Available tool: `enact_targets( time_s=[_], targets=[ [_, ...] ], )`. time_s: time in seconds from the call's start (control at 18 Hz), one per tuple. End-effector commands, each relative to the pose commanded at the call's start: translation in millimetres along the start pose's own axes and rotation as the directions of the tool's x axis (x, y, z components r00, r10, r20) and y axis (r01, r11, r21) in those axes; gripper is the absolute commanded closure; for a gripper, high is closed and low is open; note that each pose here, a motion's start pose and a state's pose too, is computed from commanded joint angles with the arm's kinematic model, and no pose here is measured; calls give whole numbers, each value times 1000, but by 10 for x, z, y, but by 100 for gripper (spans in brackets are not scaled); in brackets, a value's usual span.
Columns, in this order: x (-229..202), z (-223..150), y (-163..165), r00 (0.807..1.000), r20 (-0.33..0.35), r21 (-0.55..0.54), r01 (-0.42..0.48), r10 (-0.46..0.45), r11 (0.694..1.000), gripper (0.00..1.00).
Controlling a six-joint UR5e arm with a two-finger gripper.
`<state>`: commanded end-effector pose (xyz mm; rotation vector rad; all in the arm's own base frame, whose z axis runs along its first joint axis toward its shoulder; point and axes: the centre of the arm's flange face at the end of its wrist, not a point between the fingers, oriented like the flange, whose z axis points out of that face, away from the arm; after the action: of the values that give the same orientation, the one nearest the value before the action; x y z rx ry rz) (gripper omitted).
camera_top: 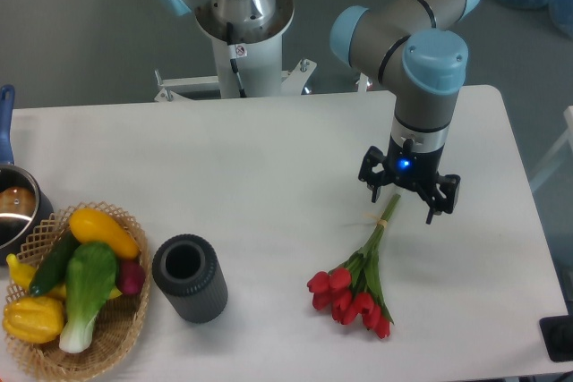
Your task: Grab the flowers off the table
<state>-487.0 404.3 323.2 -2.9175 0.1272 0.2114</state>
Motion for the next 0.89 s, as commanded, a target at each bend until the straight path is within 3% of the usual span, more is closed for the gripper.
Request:
enact_targets(
  time_s=[0.5,0.89],
  targets=[
    [89,123,24,1000,-21,-8,9,-9,1000,0],
    [139,294,268,997,-58,-30,55,-57,998,0]
  ],
)
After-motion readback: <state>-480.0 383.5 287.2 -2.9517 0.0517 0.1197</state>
